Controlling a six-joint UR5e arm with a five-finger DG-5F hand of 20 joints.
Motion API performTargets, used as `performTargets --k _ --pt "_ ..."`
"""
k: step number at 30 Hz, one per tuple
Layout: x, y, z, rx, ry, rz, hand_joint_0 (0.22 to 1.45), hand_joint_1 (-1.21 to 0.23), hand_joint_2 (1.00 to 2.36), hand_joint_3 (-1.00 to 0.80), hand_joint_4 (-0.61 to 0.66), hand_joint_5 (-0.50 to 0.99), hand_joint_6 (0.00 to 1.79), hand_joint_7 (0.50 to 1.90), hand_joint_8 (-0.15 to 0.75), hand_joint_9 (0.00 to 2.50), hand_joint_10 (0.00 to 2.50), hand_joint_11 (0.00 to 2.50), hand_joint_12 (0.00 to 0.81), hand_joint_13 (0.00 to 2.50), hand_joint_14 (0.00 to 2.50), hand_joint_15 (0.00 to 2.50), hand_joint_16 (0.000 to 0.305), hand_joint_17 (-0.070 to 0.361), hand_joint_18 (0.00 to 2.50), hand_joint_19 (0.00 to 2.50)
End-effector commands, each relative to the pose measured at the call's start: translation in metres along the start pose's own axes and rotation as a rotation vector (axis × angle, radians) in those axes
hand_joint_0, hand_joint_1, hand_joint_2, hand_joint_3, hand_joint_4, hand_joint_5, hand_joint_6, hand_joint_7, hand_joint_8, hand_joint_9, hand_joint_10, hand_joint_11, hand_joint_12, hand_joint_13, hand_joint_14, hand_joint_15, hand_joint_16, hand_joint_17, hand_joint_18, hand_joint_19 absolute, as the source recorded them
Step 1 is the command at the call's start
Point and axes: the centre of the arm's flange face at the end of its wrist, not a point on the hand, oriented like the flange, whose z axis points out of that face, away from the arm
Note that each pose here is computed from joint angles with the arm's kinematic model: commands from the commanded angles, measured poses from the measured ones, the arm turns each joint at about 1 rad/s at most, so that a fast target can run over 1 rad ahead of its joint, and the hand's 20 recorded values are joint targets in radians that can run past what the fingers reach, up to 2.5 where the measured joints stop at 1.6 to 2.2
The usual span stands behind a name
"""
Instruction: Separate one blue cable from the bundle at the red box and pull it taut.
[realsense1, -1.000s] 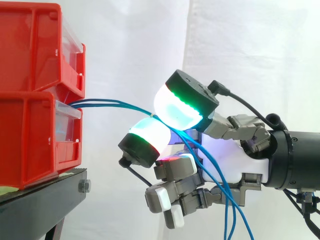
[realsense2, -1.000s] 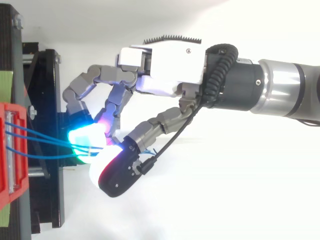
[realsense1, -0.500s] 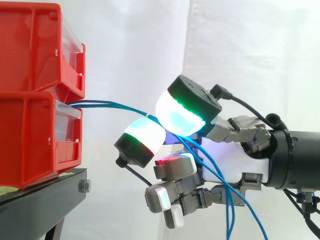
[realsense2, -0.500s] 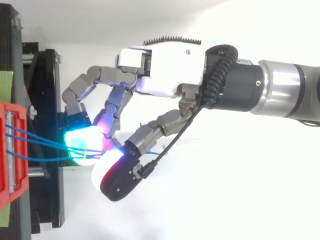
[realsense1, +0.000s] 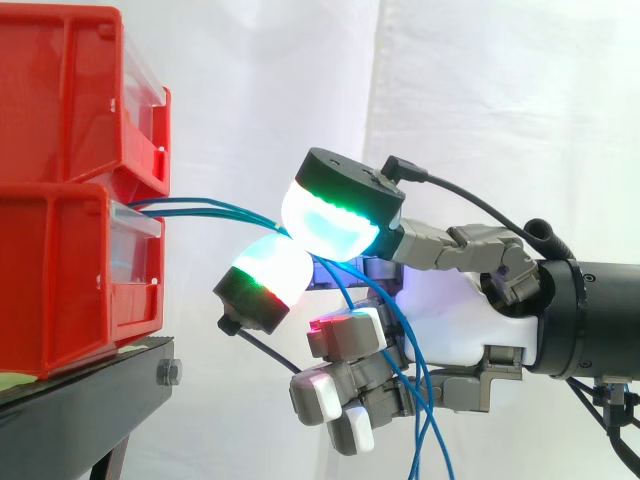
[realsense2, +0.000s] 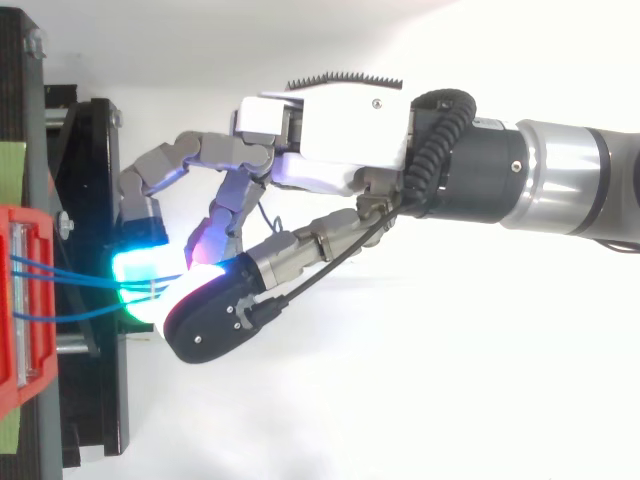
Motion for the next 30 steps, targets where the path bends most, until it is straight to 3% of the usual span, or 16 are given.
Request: performTargets --k 1,7,11,16,23,30 --pt "-0.0002 -0.0002 -0.0001 0.001 0.0 -0.001 0.6 -0.49 1.02 -0.23 0.07 -0.11 0.71 1.24 0.296 1.22 0.03 1.06 0.416 0.96 0.03 0.82 0.052 0.116 0.85 0.97" --pt "-0.0002 -0.0002 -0.0001 0.001 0.0 -0.001 0.6 -0.5 1.02 -0.24 0.09 -0.12 0.73 1.23 0.299 1.23 0.03 1.08 0.411 0.97 0.03 0.83 0.051 0.114 0.86 0.96" --pt "-0.0002 -0.0002 -0.0001 0.001 0.0 -0.001 0.59 -0.74 1.01 -0.31 0.09 -0.14 0.78 1.19 0.305 1.21 0.03 1.13 0.413 0.97 0.03 0.83 0.052 0.116 0.87 0.94" --pt "-0.0001 0.0005 0.0003 -0.001 0.0 -0.001 0.64 -0.85 1.0 -0.5 0.08 -0.16 0.84 1.14 0.296 1.19 0.03 1.14 0.406 0.96 0.03 0.81 0.051 0.114 0.87 0.92" --pt "-0.0001 -0.0014 -0.0002 0.002 0.0 -0.001 0.53 -0.73 1.0 -0.5 0.09 -0.15 0.84 1.11 0.306 1.22 0.03 1.14 0.418 0.99 0.03 0.82 0.053 0.12 0.91 0.89" --pt "-0.0002 -0.0002 -0.0001 0.001 0.0 -0.001 0.51 -0.57 1.0 -0.5 0.08 -0.14 0.84 1.09 0.314 1.27 0.03 1.11 0.426 1.01 0.03 0.81 0.055 0.123 0.94 0.88"
